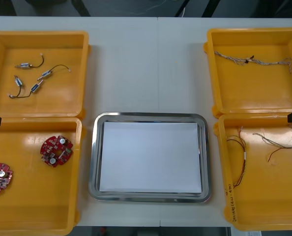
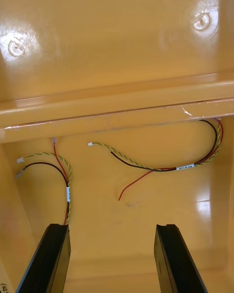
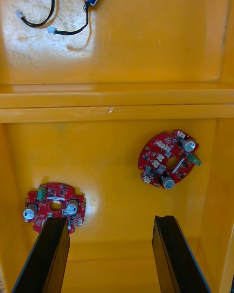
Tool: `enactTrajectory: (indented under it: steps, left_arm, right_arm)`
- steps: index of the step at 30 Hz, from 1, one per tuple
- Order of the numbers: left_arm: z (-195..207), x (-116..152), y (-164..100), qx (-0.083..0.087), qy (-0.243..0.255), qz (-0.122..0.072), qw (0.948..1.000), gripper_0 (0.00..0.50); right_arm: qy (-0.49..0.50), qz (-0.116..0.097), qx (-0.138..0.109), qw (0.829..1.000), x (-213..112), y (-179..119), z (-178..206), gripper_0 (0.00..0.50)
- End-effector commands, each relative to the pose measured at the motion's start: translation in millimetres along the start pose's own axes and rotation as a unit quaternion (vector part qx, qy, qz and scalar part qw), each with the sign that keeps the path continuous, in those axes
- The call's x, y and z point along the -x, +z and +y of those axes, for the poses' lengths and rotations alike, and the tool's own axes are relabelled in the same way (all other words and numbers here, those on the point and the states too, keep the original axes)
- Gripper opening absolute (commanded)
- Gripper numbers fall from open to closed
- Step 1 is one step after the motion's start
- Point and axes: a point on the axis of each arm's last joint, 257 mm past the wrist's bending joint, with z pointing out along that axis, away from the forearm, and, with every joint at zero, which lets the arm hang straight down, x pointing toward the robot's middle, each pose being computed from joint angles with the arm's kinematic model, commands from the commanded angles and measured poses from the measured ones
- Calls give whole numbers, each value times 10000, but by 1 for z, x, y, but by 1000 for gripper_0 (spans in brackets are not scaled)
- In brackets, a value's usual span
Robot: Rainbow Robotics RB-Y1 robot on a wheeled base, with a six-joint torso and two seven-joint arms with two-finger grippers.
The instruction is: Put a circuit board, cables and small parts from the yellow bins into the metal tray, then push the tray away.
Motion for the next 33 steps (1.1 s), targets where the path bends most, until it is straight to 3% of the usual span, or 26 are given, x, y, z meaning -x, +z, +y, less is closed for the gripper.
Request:
enactTrajectory:
  steps: [1,33]
  left_arm:
    - [14,3,-14,252,331,-89,9991,500]
    - [14,3,-14,252,331,-89,9991,500]
  right_arm:
    - [33,-99,-174,9998,5,-11,-17,500]
    - [33,-99,-174,9998,5,-11,-17,500]
